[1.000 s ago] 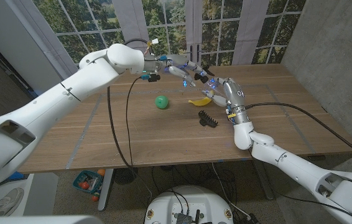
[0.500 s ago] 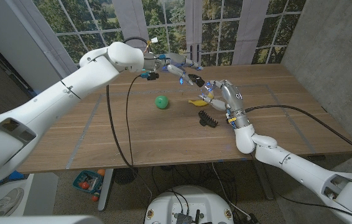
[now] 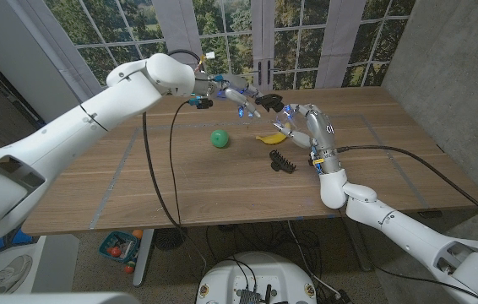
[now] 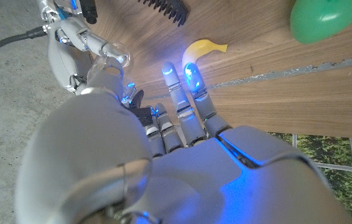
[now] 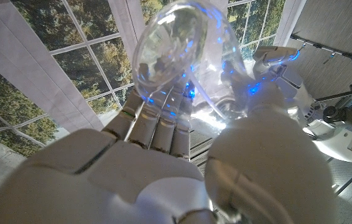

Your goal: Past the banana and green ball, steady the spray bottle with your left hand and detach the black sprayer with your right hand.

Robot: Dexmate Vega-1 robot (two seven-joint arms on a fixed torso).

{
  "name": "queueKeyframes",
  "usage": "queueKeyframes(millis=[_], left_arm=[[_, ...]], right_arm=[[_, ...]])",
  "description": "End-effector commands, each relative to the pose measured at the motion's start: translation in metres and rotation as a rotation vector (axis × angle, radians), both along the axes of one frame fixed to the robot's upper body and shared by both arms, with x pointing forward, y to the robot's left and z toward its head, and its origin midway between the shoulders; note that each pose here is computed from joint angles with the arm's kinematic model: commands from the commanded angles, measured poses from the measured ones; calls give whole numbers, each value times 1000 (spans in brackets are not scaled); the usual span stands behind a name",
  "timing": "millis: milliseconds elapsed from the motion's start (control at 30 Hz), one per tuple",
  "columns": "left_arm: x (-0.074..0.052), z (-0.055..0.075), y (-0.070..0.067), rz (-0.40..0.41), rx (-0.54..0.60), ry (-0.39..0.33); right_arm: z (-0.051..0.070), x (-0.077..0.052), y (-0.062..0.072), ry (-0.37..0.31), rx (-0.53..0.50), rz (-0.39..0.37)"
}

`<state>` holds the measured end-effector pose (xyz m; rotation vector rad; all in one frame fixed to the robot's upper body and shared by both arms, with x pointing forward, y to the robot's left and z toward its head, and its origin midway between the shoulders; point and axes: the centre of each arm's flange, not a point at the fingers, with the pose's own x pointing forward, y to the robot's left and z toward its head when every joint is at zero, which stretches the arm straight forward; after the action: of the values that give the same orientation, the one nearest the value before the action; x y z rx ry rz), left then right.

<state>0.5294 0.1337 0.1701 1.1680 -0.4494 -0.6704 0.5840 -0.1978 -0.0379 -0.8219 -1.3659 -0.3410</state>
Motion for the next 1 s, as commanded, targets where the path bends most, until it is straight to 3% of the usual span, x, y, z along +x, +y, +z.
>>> queueKeyframes(millis=[33,433,767,1000], left_arm=[[-9,-2,-4,-85,23,13],[-14,-3,-11,-155,20,5],[-18,2,-2,-235,-159,-108],[-8,7,6,-174,-184,-105]], right_arm=[[2,14,-6,17,28,-72],[0,31,-12,61,65,-98],[-6,37,-7,94,20,-112],[-10,34,-3,98,2,-79]])
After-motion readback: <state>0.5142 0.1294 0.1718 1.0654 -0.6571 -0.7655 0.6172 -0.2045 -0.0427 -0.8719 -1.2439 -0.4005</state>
